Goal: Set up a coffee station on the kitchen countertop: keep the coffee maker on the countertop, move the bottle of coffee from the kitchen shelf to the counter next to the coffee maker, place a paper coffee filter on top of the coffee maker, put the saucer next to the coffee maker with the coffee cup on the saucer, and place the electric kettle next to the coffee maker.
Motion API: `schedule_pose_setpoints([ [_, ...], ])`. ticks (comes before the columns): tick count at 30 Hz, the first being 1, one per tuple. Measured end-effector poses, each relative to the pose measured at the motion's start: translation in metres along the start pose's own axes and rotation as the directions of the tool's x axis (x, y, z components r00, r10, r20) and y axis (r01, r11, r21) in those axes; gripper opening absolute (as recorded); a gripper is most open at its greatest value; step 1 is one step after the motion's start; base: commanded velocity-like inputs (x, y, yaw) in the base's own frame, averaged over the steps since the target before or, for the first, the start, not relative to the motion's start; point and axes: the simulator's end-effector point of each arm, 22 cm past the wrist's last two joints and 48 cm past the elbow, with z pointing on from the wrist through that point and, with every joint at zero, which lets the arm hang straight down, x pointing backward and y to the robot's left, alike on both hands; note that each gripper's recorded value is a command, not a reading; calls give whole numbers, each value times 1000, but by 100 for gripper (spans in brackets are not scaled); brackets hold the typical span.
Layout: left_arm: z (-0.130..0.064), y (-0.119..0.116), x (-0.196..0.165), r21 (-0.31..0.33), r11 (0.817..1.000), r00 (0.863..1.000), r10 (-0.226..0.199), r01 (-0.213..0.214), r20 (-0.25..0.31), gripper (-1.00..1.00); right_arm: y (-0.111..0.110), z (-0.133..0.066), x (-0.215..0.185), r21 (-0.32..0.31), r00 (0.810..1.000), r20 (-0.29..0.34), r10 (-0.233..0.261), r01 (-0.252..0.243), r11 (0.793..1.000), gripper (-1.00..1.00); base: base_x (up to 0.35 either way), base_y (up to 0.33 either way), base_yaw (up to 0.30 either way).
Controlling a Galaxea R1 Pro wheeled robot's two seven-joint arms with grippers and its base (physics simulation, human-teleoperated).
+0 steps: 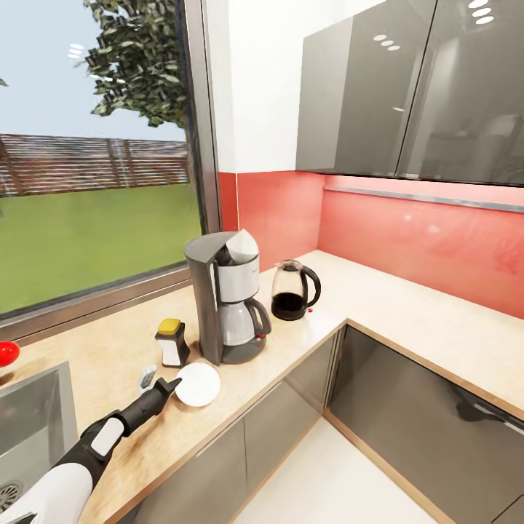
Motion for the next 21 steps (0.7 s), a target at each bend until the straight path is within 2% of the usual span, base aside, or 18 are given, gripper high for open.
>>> schedule_pose_setpoints([
  [1, 0, 0, 0, 0, 1000, 1000, 0, 0, 0, -100, 0, 0, 0, 0, 1000, 0, 0, 0, 1000, 100, 0, 0, 0],
  [2, 0, 0, 0, 1, 1000, 1000, 0, 0, 1, 100, 0, 0, 0, 0, 1000, 0, 0, 0, 1000, 100, 0, 0, 0],
  [3, 0, 10, 0, -41, 999, 1000, 11, -11, 0, 100, 0, 0, 0, 0, 1000, -1, 0, 0, 1000, 100, 0, 0, 0],
  [6, -3, 10, -8, -35, 999, 999, -16, 18, 30, 100, -1, 0, 0, 1, 1000, -1, 0, 0, 1000, 100, 0, 0, 0],
  [17, -4, 11, -10, -34, 999, 999, -20, 21, 37, 100, 0, 0, 0, 0, 1000, -1, 0, 0, 1000, 100, -3, 0, 0],
  [21, -3, 11, -12, -33, 999, 999, -21, 22, 42, 100, 0, 0, 0, 0, 1000, -1, 0, 0, 1000, 100, -178, 0, 0],
])
